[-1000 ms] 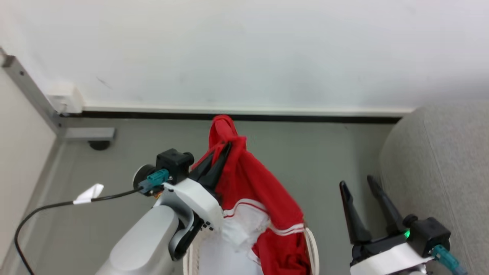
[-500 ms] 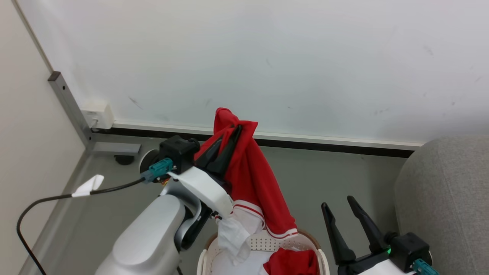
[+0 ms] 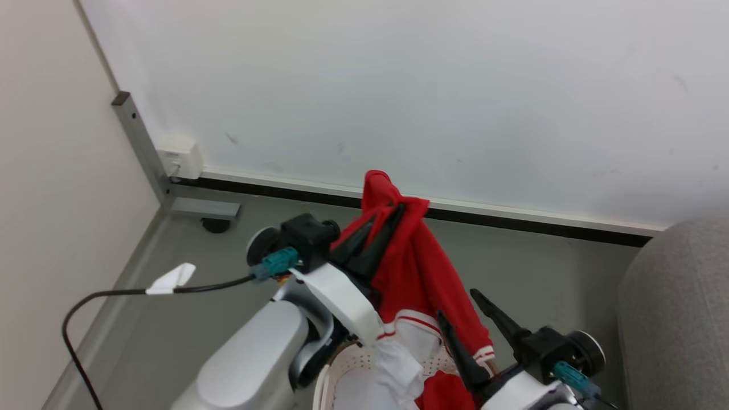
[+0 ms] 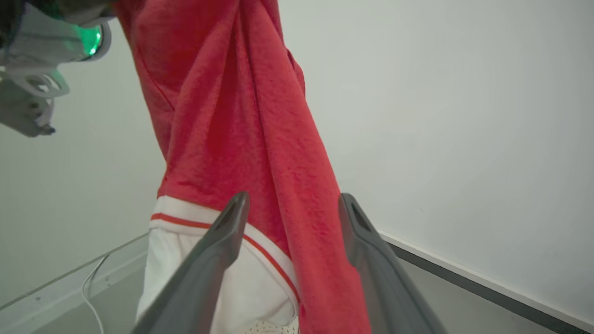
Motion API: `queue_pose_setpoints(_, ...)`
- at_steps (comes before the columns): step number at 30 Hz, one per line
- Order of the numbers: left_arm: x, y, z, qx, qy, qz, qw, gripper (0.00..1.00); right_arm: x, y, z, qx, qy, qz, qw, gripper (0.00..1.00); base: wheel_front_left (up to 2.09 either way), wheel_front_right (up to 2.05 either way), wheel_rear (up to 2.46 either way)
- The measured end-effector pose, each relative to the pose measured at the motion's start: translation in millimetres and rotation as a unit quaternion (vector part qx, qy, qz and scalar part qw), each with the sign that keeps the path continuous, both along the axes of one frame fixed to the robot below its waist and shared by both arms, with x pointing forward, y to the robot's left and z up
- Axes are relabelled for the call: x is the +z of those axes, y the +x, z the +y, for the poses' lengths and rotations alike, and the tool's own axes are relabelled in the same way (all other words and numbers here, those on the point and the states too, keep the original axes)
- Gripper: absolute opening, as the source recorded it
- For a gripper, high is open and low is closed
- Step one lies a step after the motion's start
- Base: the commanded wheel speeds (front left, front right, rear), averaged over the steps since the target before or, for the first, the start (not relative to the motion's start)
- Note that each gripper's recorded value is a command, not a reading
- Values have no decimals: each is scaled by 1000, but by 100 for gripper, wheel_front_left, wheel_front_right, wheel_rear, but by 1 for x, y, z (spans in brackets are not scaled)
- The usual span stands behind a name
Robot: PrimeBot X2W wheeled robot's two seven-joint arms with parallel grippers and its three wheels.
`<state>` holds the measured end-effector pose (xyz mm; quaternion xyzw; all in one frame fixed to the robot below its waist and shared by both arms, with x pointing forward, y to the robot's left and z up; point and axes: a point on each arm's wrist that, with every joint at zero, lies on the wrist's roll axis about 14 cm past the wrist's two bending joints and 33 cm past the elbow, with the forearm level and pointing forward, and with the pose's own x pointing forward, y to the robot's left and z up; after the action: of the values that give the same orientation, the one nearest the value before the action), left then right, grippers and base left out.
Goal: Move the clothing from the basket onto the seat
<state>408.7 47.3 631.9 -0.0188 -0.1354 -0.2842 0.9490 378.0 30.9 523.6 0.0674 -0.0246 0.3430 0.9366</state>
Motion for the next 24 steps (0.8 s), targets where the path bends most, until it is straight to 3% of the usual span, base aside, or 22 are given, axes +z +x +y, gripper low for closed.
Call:
queue_pose_setpoints(9, -10, -28, -17, -28, 9, 9, 1000, 0, -23, 11, 29, 62, -90, 9, 994, 100, 0, 0, 0)
queue_pose_setpoints(15, -12, -45, -19, -33, 13, 10, 999, 0, -36, 9, 46, 93, -117, 26, 988, 100, 0, 0, 0)
queue_pose_setpoints(16, -12, -48, -18, -32, 12, 10, 999, 0, -36, 8, 49, 98, -116, 28, 988, 94, 0, 0, 0)
queue_pose_setpoints(17, -12, -50, -17, -31, 13, 11, 999, 0, -36, 7, 52, 102, -115, 30, 988, 25, 0, 0, 0)
queue_pose_setpoints(18, -12, -51, -15, -28, 12, 11, 999, 0, -35, 7, 55, 105, -114, 30, 987, 0, 0, 0, 0)
queue_pose_setpoints(24, -11, -54, -1, -9, 7, 12, 1000, 0, -23, 5, 64, 114, -95, 28, 989, 0, 0, 0, 0)
